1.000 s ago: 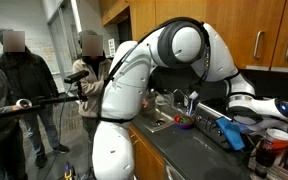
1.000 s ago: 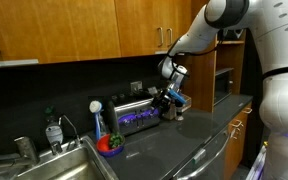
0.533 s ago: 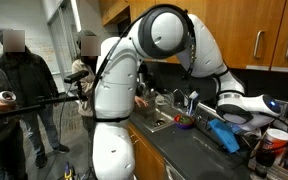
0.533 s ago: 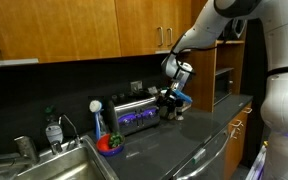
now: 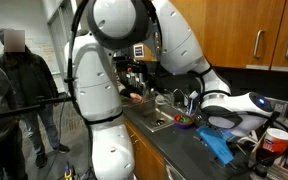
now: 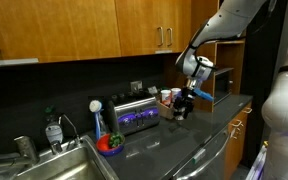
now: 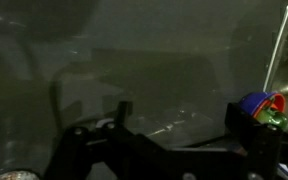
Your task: Turn the knob on the right side of the toaster in a clockwise direction
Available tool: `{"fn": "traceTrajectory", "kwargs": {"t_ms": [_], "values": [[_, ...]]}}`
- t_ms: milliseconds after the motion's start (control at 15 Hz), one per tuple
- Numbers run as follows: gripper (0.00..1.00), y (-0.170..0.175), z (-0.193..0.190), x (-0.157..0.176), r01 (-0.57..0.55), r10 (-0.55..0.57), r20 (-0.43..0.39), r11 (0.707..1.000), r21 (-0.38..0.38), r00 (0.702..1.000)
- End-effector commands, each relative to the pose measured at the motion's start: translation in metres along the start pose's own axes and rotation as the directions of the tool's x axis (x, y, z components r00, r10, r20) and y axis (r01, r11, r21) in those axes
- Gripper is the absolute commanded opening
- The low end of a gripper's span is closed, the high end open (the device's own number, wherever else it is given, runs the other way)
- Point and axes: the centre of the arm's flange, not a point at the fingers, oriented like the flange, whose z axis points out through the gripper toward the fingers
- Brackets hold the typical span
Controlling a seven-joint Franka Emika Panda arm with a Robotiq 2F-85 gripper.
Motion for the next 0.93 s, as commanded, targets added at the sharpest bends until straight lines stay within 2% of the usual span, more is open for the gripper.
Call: {"fn": "traceTrajectory", "kwargs": {"t_ms": [0, 133, 200, 400, 867], "values": [[1.00, -0.002, -0.033, -0.061, 0.000, -0.003, -0.035, 0.997, -0.073, 0.999], [1.00, 0.008, -0.045, -0.083, -0.005, -0.001, -0.050, 0.993, -0.114, 0.999], [1.00, 0.014, -0.023, -0.050, 0.003, -0.004, -0.014, 0.997, -0.075, 1.000], [1.00, 0.017, -0.034, -0.071, -0.002, -0.002, -0.040, 0.996, -0.087, 0.999], [1.00, 0.015, -0.035, -0.073, 0.001, -0.005, -0.047, 0.996, -0.089, 0.999]]}}
